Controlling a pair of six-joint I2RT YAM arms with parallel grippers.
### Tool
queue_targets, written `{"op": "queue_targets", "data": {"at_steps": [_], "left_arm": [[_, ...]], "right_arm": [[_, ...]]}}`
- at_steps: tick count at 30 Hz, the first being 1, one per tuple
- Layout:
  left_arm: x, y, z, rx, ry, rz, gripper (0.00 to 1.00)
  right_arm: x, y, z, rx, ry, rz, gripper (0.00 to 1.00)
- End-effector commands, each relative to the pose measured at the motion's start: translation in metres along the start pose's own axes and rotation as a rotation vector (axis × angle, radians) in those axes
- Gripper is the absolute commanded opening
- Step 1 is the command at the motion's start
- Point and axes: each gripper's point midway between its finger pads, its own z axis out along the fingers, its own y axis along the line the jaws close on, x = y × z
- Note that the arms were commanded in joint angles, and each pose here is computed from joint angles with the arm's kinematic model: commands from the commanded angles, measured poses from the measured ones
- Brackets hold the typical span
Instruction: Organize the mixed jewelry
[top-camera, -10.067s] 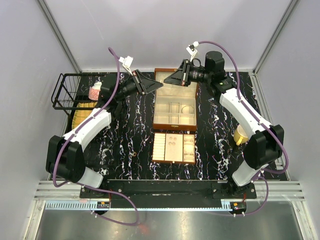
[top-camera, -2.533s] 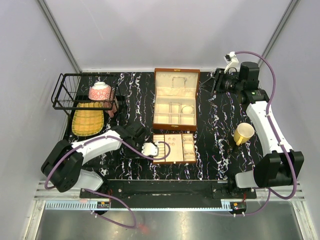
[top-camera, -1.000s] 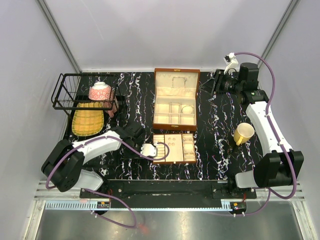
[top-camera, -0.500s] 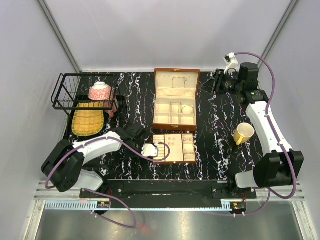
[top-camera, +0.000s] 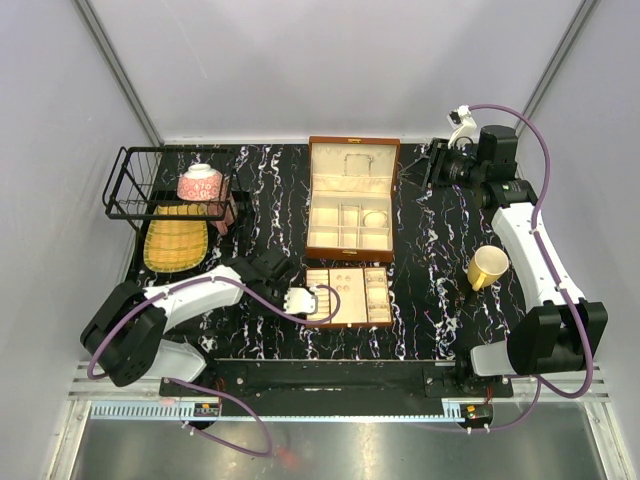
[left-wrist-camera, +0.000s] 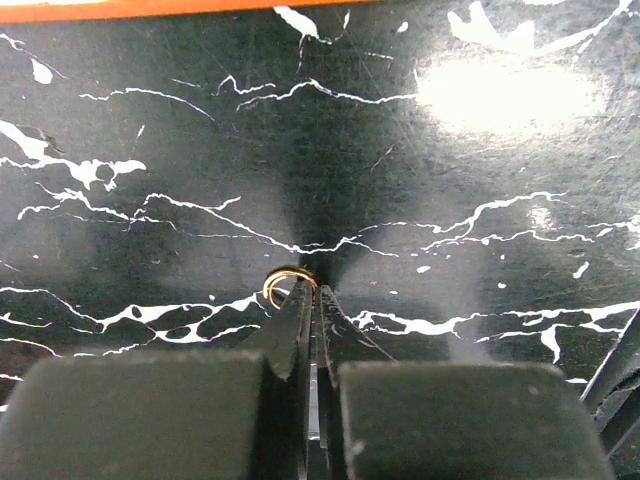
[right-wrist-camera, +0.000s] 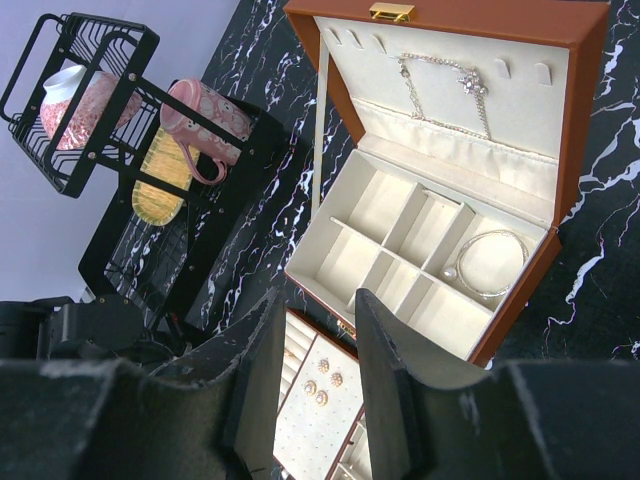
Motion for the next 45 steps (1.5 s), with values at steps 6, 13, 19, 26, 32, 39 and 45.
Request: {"op": "queue_targets", "data": {"at_steps": [6, 13, 19, 26, 32, 39, 45], "left_arm": [[-0.028, 0.003, -0.018, 0.022, -0.099, -0.006, 0.0], [-0.05, 0.01, -0.046, 0.028, -0.182, -0.002, 0.0], [-0.053, 0.012, -0.057, 0.036, -0.21, -0.015, 0.0], [-0.045, -0.001, -0.044, 0.096, -0.18, -0.041, 0.05], [-0.042, -0.009, -0.028, 0.14, -0.165, -0.065, 0.21], [-0.034, -0.013, -0.016, 0.138, -0.133, -0.049, 0.26], [-0.033, -0.011, -0.008, 0.132, -0.119, -0.04, 0.28]], "right_arm": [[-0.021, 0.014, -0.012, -0.01, -0.062, -0.079, 0.4], [-0.02, 0.014, -0.011, -0.019, -0.057, -0.083, 0.41], [-0.016, 0.015, -0.01, -0.037, -0.043, -0.078, 0.41], [-0.013, 0.015, -0.009, -0.044, -0.038, -0.076, 0.42], [-0.013, 0.014, -0.009, -0.043, -0.04, -0.077, 0.41], [-0.012, 0.013, -0.008, -0.042, -0.035, -0.071, 0.41], [-0.014, 0.014, -0.01, -0.042, -0.042, -0.074, 0.41]]}}
